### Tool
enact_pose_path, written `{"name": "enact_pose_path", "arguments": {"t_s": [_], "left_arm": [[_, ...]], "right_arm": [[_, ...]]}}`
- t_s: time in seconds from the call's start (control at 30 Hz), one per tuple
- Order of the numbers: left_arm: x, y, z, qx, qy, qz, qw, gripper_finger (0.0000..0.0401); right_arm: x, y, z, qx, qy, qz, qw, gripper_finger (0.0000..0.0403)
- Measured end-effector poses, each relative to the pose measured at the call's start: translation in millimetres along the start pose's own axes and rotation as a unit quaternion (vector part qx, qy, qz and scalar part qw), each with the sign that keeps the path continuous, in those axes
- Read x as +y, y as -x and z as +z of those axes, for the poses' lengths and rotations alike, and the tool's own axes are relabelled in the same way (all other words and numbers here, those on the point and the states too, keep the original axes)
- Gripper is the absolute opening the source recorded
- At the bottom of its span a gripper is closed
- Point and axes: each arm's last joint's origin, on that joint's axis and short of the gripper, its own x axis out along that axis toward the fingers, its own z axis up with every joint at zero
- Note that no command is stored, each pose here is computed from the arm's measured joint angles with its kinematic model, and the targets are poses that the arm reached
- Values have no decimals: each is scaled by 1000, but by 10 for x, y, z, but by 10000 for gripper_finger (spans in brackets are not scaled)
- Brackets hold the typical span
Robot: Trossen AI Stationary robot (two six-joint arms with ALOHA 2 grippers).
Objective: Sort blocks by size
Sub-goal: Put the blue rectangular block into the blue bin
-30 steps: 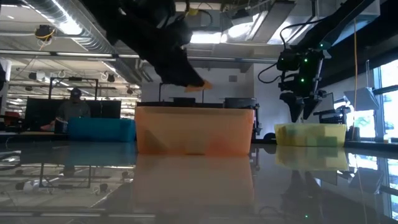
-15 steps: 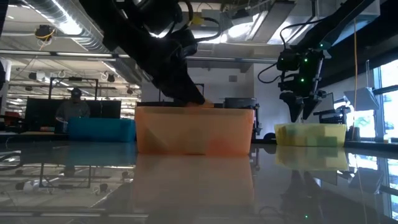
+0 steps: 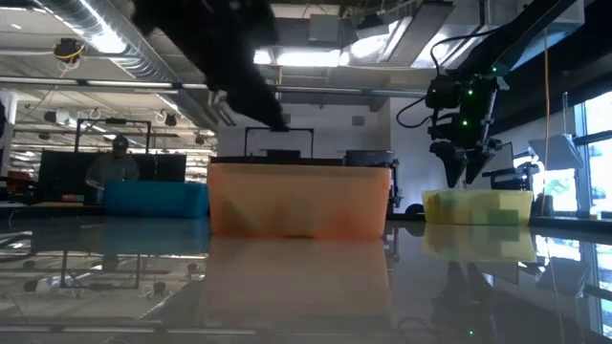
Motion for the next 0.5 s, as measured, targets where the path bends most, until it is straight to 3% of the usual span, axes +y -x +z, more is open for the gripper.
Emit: {"name": "enact_pose_path", "arguments": {"t_s": [0.2,0.5], "left_arm": [[-299,285,-140,73,-12,-26,997,246],[-806,455,-464,200,65,-36,977,247]], "right_arm": [[6,0,0,0,0,10,1000,303],[7,0,1,-1,1,13,1000,303]]}}
